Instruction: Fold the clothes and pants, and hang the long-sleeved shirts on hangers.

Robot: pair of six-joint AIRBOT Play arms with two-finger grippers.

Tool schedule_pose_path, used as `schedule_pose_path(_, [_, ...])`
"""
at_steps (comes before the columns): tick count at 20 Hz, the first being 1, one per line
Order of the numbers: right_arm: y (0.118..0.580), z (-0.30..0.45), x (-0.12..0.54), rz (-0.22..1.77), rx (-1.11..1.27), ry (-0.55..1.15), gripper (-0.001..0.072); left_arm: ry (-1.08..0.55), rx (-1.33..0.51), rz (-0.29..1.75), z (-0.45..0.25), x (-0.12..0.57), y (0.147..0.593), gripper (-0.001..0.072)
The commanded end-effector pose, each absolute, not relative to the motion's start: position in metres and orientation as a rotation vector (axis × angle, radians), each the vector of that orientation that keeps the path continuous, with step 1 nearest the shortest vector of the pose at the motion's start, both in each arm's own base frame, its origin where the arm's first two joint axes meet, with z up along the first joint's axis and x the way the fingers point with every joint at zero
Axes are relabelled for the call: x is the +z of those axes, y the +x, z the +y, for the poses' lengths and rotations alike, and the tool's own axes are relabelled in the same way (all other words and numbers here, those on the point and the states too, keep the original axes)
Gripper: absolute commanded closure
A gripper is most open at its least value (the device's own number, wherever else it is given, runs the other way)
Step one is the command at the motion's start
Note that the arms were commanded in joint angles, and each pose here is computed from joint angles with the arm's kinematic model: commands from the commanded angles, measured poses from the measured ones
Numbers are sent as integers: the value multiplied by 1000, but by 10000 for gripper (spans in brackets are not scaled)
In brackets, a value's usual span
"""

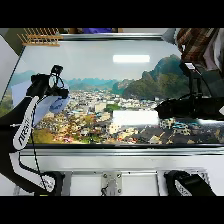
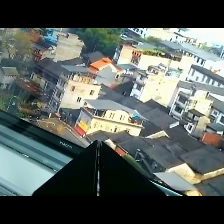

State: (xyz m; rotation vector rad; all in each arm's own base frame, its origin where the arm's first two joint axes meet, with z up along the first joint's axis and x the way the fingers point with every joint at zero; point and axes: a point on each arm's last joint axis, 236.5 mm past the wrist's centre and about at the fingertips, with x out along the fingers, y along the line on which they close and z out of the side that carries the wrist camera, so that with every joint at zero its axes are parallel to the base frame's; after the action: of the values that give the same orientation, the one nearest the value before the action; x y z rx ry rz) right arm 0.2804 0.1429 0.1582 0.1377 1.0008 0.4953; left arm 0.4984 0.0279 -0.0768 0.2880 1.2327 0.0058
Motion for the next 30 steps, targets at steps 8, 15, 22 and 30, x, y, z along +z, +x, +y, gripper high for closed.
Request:
schedule_pose_path(8, [285, 139, 158, 967, 517, 53, 693, 283, 7, 1190, 17, -43, 497, 699])
schedule_pose_path(15, [295, 149, 168, 904, 547, 79, 693, 259, -268, 735, -129, 162, 455, 699])
schedule_pose_path(22, [328, 108, 213, 711, 384, 107, 694, 311, -712, 669, -315, 173, 356, 699])
schedule_pose_path(30, [323, 52, 242, 611, 204, 206, 693, 152, -609, 792, -331, 119, 395, -11])
